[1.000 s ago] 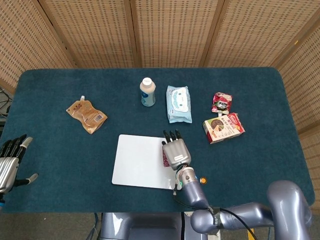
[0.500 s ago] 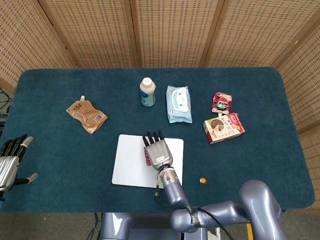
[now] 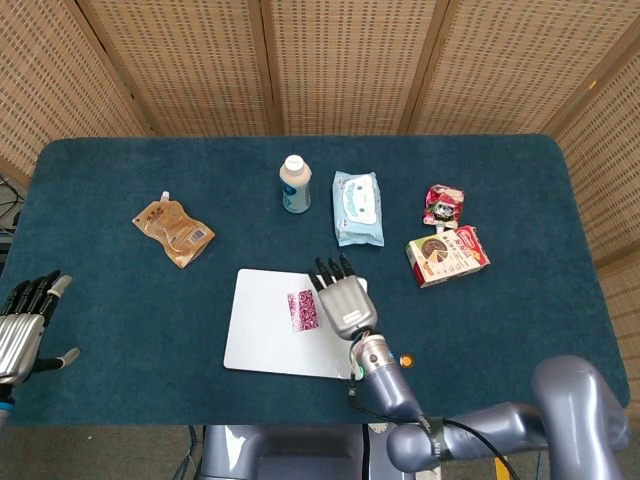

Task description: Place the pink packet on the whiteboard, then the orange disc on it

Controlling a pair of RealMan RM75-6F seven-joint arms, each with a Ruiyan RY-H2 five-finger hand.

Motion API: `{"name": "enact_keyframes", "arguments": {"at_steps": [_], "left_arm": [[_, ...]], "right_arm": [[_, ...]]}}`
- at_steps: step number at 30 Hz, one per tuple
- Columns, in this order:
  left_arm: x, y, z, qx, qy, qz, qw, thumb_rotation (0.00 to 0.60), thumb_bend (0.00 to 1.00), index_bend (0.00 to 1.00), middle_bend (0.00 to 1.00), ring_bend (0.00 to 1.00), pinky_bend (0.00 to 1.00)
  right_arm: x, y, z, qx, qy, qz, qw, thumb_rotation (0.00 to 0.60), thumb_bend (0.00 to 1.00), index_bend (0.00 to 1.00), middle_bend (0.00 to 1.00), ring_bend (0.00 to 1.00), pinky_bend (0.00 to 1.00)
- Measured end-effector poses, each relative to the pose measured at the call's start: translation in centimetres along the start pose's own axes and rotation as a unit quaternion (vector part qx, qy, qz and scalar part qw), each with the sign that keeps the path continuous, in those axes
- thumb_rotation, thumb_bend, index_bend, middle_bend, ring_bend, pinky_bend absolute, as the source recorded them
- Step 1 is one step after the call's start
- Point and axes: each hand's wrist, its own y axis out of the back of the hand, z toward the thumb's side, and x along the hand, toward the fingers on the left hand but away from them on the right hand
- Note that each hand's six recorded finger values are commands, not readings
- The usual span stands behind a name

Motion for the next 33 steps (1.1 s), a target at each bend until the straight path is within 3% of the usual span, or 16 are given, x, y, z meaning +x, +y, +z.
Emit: {"name": "enact_keyframes", "arguments": {"at_steps": [13, 22, 33], "left_arm": [[0.0, -0.2, 0.8, 0.012, -0.006, 0.002, 0.9999, 0.6, 0.0, 0.0, 0.0, 0.0, 0.0], [0.0, -0.5, 1.2, 0.02, -0.007, 0.001, 0.9998, 0.6, 0.0, 0.0, 0.0, 0.0, 0.0], [0.0, -0.6, 1.3, 0.021, -0.006, 0.001, 0.9998, 0.6, 0.0, 0.0, 0.0, 0.0, 0.0]], "right_arm": [[5.9, -4.4, -8.9, 0.015, 0.072, -0.029, 0.9968, 0.6, 0.16, 0.36, 0.0, 0.0, 0.0], [11.1, -10.4, -14.6, 0.031, 0.108, 0.002, 0.9937, 0.6, 0.26, 0.41, 0.0, 0.0, 0.0], [11.8, -12.5, -14.0, 0.03, 0.123, 0.009, 0.9919, 0.6, 0.26, 0.41, 0.0, 0.0, 0.0]]}}
